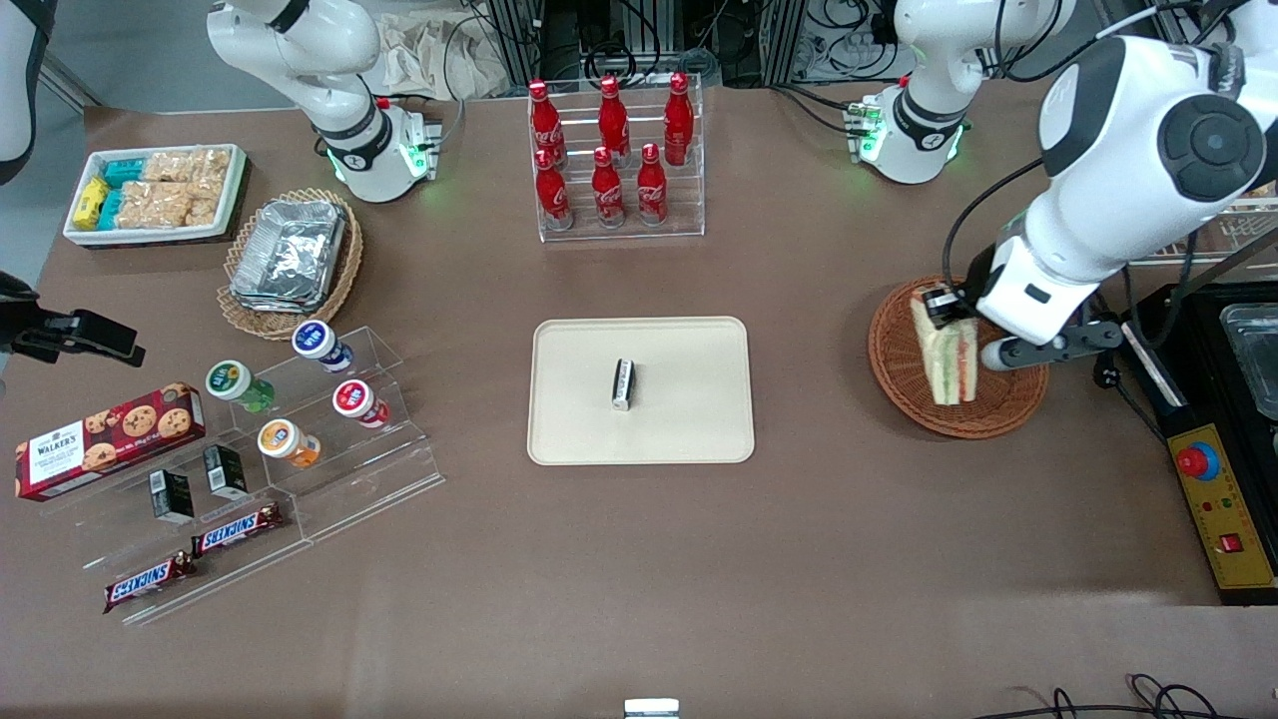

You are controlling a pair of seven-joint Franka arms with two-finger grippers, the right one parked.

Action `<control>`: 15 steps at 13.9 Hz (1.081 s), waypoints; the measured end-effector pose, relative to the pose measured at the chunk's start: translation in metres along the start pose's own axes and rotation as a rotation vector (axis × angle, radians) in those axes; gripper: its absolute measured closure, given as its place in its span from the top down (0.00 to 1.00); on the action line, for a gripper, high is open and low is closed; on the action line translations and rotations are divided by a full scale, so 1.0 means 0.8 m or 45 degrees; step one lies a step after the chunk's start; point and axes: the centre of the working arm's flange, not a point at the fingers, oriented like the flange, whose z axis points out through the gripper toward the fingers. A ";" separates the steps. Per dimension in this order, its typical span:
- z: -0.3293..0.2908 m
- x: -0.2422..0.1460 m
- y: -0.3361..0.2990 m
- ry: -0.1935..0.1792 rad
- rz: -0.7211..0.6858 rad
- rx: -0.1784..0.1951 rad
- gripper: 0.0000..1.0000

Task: Place sandwich from basket to tray
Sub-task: 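Carry the sandwich over the white tray beside the black box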

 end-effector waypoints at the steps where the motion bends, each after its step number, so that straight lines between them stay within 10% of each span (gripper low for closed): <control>1: 0.010 -0.002 0.022 0.000 0.038 -0.013 0.20; 9: 0.180 -0.019 0.199 -0.026 0.211 -0.121 0.20; 15: 0.317 -0.016 0.241 0.009 0.190 -0.064 0.20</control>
